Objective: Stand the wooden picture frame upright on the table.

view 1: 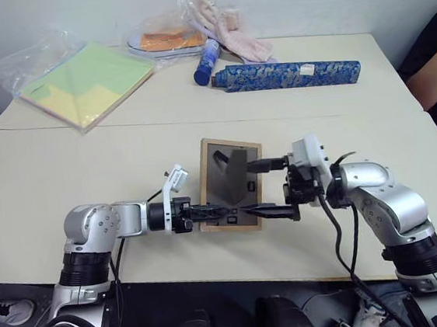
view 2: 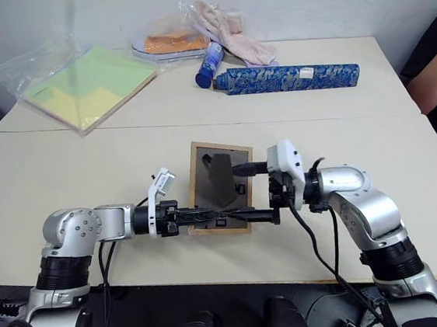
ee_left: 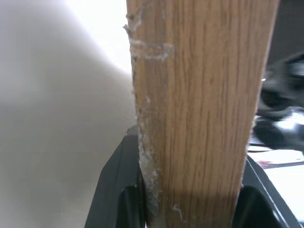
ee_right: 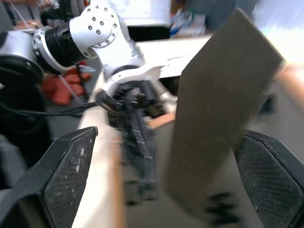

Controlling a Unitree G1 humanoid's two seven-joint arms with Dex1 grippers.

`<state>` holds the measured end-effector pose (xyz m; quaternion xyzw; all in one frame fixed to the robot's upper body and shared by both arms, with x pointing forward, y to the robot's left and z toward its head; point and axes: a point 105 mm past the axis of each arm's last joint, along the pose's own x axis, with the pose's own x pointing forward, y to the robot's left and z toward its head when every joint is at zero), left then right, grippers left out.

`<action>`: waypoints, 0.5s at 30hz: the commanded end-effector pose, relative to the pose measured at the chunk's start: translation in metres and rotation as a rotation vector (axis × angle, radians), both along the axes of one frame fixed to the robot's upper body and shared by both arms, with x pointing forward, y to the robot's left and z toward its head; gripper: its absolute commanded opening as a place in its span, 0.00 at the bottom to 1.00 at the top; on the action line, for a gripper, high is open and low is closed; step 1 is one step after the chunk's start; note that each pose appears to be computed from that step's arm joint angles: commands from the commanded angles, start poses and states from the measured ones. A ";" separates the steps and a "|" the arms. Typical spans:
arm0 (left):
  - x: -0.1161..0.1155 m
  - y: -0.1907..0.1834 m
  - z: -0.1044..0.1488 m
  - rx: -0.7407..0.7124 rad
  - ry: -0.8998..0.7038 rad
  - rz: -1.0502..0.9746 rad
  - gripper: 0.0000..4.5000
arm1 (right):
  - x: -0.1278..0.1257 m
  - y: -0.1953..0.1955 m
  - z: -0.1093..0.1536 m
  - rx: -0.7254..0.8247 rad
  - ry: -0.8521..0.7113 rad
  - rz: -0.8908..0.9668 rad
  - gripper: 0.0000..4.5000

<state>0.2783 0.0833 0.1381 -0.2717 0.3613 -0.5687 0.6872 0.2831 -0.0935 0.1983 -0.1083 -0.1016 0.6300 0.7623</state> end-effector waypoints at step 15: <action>-0.014 0.019 0.048 -0.178 0.327 -0.174 0.29 | -0.001 -0.027 -0.012 -0.305 -0.872 -0.061 0.99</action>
